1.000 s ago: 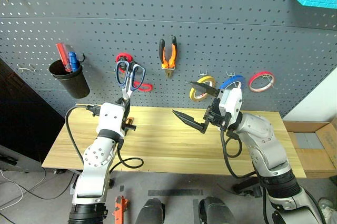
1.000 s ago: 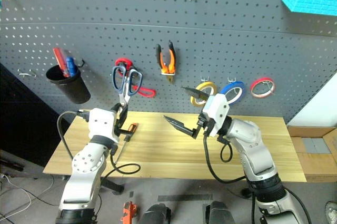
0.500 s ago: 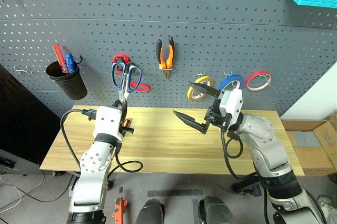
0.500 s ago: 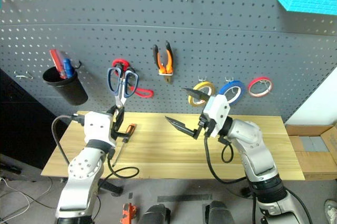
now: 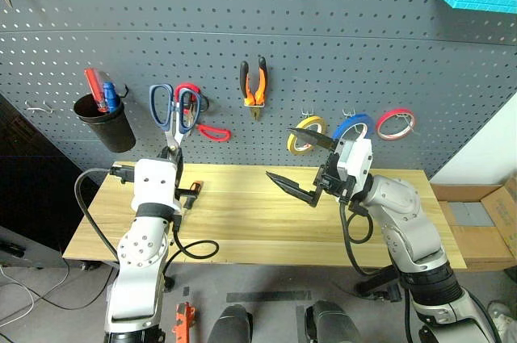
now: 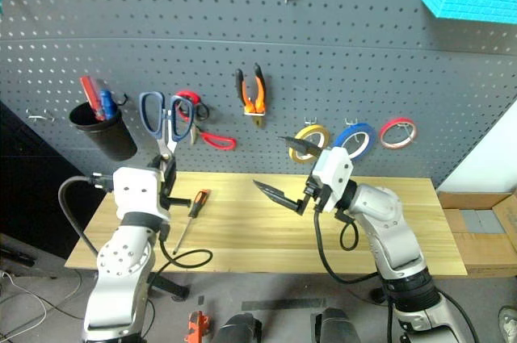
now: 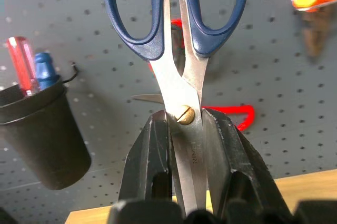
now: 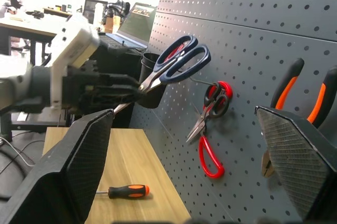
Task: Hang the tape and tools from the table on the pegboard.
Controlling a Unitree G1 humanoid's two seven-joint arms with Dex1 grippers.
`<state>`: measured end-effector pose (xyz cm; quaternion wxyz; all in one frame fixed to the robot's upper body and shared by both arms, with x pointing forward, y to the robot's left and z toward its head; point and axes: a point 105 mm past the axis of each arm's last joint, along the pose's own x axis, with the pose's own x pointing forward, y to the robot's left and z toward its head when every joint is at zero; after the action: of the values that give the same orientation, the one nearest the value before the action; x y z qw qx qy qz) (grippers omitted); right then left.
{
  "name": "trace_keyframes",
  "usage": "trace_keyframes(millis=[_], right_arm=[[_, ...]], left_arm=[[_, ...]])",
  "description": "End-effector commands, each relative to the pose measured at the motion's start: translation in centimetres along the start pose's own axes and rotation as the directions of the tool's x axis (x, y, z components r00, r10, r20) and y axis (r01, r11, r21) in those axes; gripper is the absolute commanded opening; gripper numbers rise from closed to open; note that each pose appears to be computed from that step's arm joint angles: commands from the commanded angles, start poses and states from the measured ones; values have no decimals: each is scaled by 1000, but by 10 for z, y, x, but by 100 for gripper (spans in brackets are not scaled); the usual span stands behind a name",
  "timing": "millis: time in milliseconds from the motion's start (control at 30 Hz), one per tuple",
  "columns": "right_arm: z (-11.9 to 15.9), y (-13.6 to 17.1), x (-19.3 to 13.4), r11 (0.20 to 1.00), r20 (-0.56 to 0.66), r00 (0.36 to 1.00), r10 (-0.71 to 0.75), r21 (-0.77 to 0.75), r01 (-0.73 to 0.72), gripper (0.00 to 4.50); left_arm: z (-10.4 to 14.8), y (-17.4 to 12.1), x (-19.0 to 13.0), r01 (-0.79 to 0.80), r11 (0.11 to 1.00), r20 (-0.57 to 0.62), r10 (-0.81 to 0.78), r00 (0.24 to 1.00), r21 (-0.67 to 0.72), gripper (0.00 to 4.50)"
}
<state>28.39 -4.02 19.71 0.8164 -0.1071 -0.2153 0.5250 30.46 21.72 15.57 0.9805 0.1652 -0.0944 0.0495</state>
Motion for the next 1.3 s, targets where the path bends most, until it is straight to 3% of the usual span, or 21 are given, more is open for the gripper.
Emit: trace_keyframes(millis=[33, 500, 867, 1067, 1300], right_arm=[[8, -2, 0, 1000, 29, 1000, -4, -26, 5, 450], [7, -1, 0, 1000, 28, 1000, -5, -21, 5, 450], [7, 0, -2, 1000, 22, 1000, -8, -26, 9, 450], [6, 2, -3, 1000, 21, 1000, -6, -27, 7, 450], [5, 4, -2, 1000, 22, 1000, 3, -24, -2, 450]], left_arm=[[4, 4, 5, -12, 1000, -7, 12, 1000, -23, 50], [-19, -11, 27, 104, 992, -133, -113, 985, -72, 50], [-10, -9, 28, 85, 992, -76, -92, 993, -90, 50], [15, -7, 2, 59, 994, 59, -54, 997, -90, 50], [15, -13, -4, 58, 994, 68, -52, 996, -89, 50]])
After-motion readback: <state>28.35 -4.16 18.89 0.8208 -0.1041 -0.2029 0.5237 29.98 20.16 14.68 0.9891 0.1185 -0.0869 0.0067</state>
